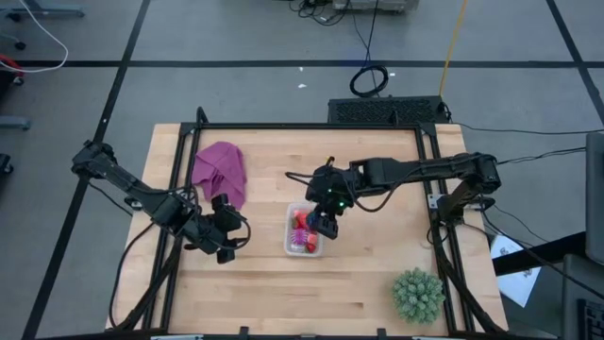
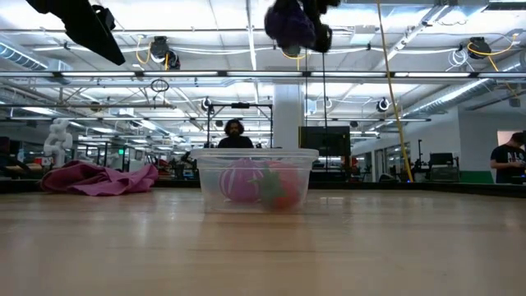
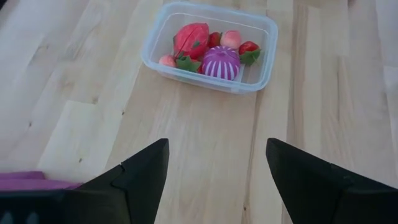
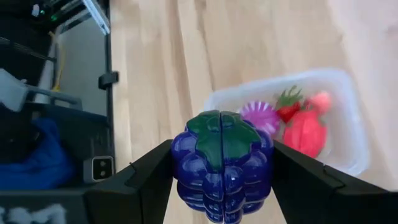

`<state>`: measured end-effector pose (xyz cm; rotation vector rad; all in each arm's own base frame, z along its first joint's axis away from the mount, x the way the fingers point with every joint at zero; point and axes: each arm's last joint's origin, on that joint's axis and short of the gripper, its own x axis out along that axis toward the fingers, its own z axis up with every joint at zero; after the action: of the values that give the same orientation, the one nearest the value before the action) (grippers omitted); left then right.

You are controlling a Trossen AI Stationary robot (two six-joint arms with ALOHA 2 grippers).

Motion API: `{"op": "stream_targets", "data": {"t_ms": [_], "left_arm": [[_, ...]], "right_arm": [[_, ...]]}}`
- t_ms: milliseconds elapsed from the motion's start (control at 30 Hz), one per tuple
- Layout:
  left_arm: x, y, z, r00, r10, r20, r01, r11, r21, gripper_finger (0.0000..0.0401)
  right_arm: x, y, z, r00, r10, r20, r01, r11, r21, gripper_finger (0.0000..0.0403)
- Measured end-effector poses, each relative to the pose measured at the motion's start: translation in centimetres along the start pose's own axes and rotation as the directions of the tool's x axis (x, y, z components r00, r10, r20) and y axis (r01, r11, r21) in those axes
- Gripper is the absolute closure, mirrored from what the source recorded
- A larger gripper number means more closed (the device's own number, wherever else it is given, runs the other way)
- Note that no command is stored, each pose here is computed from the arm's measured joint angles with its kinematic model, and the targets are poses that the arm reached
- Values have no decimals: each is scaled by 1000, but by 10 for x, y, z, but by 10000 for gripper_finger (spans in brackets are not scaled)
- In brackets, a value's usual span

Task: Pick and placing Produce into tupperware
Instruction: Put the grapes into the transparent bin

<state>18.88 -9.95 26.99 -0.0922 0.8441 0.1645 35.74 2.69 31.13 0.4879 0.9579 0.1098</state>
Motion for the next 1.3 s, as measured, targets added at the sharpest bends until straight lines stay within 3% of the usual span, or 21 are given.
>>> {"op": "stream_targets", "data": {"t_ms": [200, 400, 567, 800, 1300], "left_arm": [[0, 1, -1, 1000, 6, -8, -6, 1000, 18, 128], [0, 3, -4, 999, 27, -44, -26, 1000, 8, 128], [0, 4, -5, 998, 30, -54, -30, 1000, 9, 128], [0, 4, -6, 998, 35, -61, -35, 999, 15, 128], [-1, 9, -13, 988, 89, -124, -83, 995, 57, 128]], "right_arm": [[-16, 13, 28, 989, -142, -37, 141, 989, -41, 176], [9, 12, 54, 965, -222, -142, 210, 973, -95, 176], [36, -5, 52, 897, -349, -273, 333, 937, -104, 176], [57, -13, 55, 897, -351, -269, 327, 936, -130, 176], [73, -21, 45, 882, -355, -308, 331, 935, -131, 176]]}}
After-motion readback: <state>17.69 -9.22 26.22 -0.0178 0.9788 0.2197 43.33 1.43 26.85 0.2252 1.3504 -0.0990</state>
